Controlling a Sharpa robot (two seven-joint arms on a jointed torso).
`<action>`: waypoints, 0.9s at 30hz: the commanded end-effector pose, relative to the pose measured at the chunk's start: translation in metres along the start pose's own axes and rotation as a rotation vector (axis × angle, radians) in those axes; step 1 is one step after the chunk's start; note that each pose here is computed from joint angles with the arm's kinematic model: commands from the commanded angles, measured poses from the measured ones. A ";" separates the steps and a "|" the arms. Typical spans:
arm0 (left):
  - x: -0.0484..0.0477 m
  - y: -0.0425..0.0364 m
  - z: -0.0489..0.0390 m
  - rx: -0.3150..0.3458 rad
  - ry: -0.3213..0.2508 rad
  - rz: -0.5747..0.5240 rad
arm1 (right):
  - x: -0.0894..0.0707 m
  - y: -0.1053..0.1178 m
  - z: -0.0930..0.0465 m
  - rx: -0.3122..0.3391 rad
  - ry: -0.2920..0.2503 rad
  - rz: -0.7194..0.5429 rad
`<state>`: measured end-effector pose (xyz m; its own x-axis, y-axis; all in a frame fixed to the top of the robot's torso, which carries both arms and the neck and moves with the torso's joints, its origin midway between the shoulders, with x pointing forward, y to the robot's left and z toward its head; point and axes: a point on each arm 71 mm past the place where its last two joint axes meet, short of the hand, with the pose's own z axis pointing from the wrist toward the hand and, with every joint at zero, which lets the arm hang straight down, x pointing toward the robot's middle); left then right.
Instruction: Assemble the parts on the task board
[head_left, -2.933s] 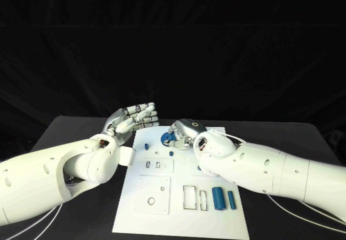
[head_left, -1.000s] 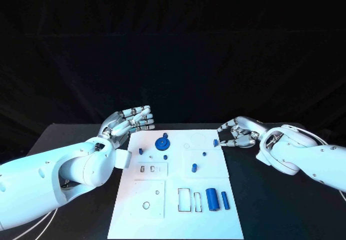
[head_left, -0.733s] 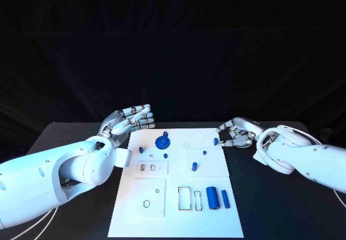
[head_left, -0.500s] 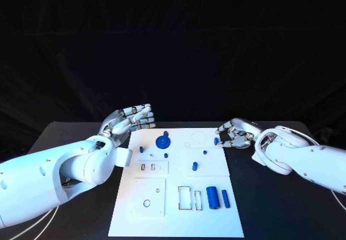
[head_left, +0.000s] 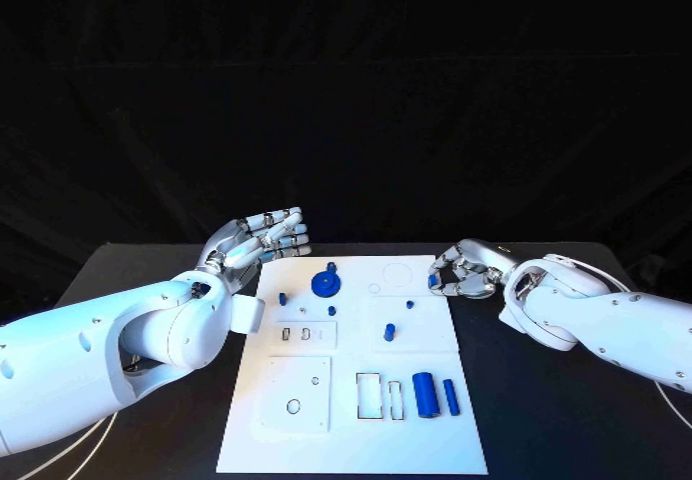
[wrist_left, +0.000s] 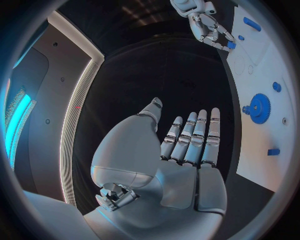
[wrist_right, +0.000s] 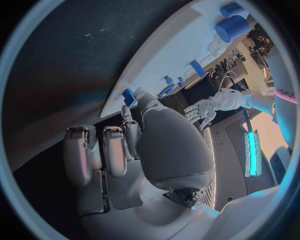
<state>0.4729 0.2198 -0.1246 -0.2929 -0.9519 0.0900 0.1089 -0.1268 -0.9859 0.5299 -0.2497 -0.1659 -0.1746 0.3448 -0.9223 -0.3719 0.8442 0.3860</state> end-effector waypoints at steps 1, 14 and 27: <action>0.0020 -0.0010 0.0000 0.010 0.018 -0.008 | 0.002 0.000 0.001 0.009 0.011 -0.010; 0.0016 -0.0011 -0.0001 0.010 0.018 -0.008 | 0.005 0.000 0.003 0.014 0.017 -0.010; 0.0013 -0.0011 -0.0002 0.009 0.018 -0.008 | 0.003 -0.001 0.006 0.023 -0.007 -0.006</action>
<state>0.4729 0.2205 -0.1246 -0.2915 -0.9524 0.0896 0.1090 -0.1261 -0.9860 0.5343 -0.2461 -0.1694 -0.1762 0.3416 -0.9232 -0.3571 0.8518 0.3833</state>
